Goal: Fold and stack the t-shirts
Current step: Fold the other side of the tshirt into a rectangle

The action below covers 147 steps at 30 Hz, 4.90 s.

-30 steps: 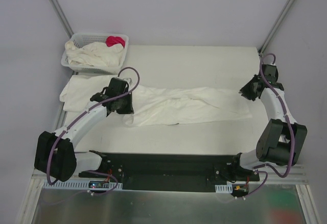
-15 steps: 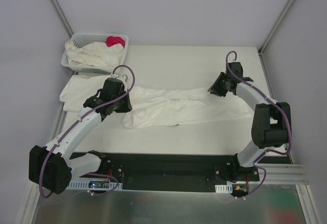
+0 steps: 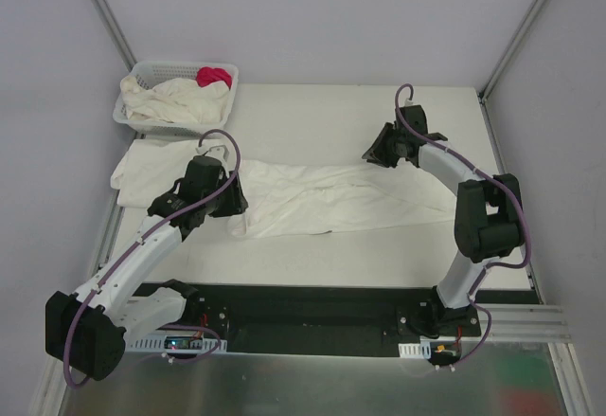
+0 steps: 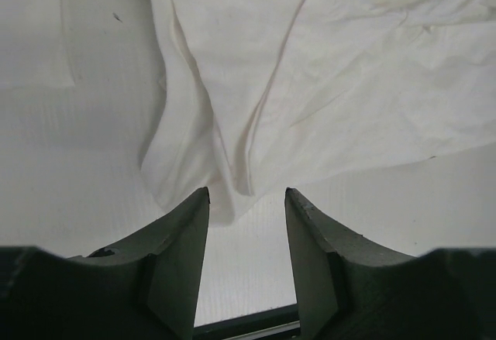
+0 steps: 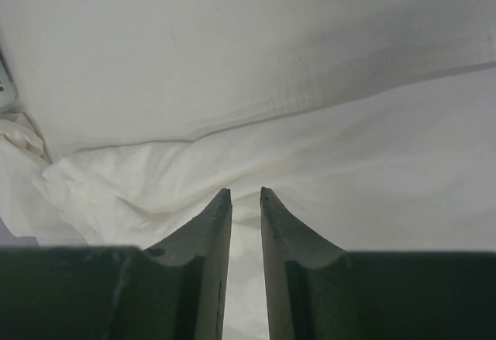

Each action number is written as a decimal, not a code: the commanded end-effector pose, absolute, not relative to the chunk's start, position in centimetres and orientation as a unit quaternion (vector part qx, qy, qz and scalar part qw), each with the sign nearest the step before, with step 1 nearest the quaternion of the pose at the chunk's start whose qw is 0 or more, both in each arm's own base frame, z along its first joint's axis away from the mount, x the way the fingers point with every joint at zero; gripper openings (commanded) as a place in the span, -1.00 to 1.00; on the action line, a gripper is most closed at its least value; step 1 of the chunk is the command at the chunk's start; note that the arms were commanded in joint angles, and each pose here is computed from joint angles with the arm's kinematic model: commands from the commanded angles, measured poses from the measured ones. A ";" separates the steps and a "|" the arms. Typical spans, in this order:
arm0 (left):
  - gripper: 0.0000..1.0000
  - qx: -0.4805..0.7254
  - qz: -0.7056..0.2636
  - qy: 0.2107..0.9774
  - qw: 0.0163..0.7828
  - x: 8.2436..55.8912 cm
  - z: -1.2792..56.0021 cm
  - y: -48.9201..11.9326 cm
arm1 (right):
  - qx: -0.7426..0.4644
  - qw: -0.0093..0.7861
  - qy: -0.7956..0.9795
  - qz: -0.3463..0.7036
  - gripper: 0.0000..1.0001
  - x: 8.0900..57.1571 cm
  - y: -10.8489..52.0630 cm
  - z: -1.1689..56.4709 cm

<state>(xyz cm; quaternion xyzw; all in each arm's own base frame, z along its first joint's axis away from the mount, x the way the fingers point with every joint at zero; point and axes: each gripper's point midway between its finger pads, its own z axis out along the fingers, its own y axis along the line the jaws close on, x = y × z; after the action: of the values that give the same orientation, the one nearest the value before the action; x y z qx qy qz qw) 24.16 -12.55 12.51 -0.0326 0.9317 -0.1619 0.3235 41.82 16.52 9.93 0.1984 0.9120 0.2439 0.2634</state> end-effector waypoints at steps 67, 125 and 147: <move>-0.26 -0.067 -0.174 0.895 0.405 29.6 16.2 -14.1 | 0.013 0.197 0.923 0.331 -0.48 37.5 36.1 9.9; -0.23 -0.049 -0.178 0.886 0.426 29.1 17.5 -13.9 | 0.004 0.149 0.928 0.343 -0.99 33.0 37.7 7.0; -0.23 -0.047 -0.174 0.891 0.417 29.1 16.7 -14.0 | 0.000 0.119 0.941 0.316 -0.73 25.9 32.1 4.7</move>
<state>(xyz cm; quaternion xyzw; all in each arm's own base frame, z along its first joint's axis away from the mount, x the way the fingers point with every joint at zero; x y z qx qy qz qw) 29.03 -13.76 16.71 -0.0585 0.8930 -0.1741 0.4108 26.83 32.44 2.17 0.0149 0.9493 0.2983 0.0976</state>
